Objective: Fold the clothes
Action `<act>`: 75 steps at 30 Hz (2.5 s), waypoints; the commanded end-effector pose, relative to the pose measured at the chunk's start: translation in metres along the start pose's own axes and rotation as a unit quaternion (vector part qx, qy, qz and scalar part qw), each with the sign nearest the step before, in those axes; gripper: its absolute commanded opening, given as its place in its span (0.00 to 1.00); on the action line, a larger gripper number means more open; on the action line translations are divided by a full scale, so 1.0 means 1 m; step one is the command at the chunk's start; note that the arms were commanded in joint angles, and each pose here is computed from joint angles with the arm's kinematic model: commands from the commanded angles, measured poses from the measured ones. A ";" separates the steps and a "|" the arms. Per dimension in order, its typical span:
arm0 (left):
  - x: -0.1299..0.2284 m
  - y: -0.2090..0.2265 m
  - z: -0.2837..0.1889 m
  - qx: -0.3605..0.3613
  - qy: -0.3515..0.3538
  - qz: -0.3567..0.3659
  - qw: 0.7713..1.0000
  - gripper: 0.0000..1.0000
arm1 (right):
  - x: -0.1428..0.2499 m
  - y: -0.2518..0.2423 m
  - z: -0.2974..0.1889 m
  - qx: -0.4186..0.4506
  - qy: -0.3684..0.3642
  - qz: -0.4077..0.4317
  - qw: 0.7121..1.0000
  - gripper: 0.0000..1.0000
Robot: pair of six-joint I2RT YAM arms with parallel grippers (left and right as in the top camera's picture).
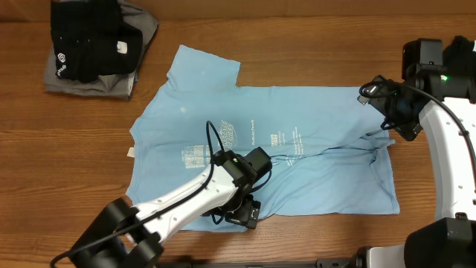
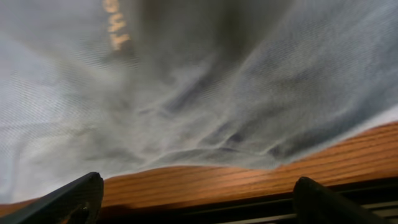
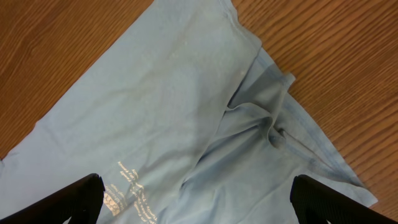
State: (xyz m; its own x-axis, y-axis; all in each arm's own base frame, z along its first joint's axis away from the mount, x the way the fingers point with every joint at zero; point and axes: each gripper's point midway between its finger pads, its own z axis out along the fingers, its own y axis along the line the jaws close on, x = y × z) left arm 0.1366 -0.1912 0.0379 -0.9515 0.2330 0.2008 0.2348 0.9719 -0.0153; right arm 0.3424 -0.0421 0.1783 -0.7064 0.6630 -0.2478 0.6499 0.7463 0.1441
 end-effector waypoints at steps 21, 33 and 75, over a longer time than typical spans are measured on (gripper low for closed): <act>0.009 0.004 0.045 -0.057 0.059 0.008 0.997 1.00 | 0.002 -0.003 0.026 0.023 0.030 -0.004 0.999 1.00; 0.025 0.019 0.041 -0.090 0.089 0.006 0.992 0.59 | 0.000 -0.002 0.026 0.021 0.027 -0.004 0.999 1.00; 0.004 -0.018 0.041 -0.028 0.045 0.071 0.996 0.93 | 0.006 -0.003 0.065 0.047 0.073 -0.016 0.996 1.00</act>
State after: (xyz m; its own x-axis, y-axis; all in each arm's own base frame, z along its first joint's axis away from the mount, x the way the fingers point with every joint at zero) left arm 0.1183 -0.2153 0.0073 -0.8870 0.3668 0.2805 0.3764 0.9262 -0.0209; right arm 0.3542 -0.0442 0.1164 -0.7545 0.6459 -0.1166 0.6456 0.7623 0.0452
